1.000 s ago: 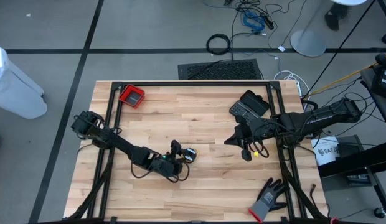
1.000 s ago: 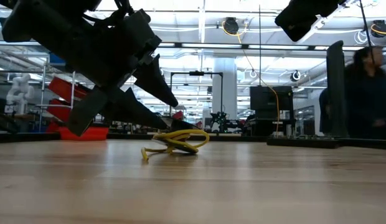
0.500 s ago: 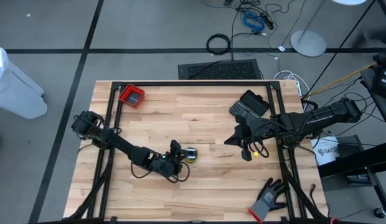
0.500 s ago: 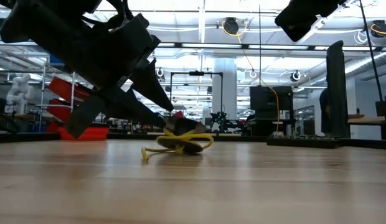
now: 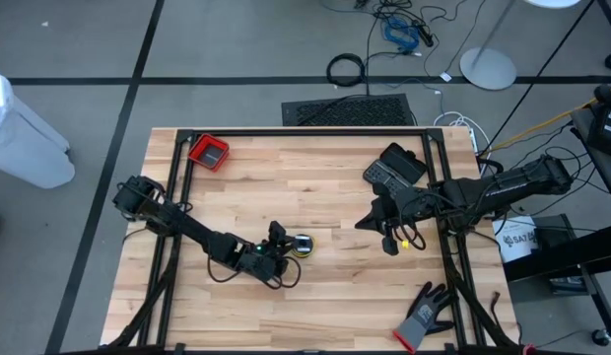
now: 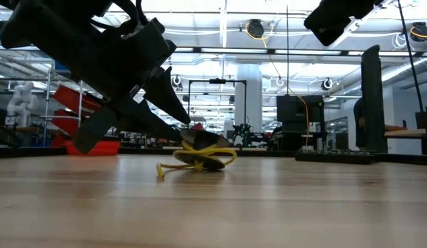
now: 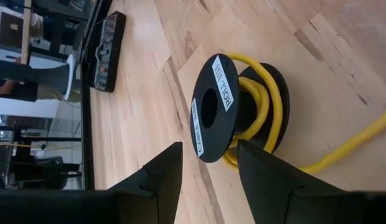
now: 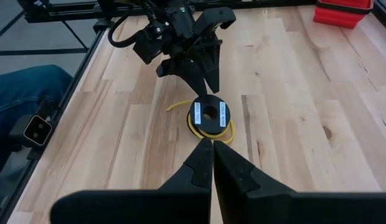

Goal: Coil cords
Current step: Uncoil the yellow cable wire from the spool

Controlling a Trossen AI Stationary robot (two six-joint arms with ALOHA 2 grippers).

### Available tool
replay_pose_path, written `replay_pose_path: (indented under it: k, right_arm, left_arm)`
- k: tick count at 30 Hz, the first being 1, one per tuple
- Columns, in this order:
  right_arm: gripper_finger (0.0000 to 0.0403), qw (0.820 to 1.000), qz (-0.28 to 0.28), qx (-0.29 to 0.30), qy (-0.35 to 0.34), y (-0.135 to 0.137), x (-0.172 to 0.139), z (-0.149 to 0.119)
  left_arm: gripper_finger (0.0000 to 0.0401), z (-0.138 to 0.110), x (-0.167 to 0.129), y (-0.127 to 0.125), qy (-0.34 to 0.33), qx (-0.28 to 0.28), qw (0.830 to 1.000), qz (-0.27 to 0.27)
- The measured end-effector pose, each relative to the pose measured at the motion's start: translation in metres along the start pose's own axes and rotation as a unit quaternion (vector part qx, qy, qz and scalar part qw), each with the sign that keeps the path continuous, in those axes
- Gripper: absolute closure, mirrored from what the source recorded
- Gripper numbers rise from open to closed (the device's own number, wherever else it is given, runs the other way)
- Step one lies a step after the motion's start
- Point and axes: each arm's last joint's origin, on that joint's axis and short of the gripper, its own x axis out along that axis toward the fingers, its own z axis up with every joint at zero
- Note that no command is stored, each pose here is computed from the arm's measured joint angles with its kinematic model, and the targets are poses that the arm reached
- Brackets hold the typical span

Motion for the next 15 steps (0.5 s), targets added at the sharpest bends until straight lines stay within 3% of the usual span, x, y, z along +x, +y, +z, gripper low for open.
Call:
replay_pose_path:
  k: [15]
  right_arm:
    - [0.0403,1.000,0.000,-0.004,0.000,0.0000,0.0000,0.0000]
  left_arm:
    - [0.0242,-0.0004,0.0048,-0.0044,0.000,-0.001,1.000,0.000]
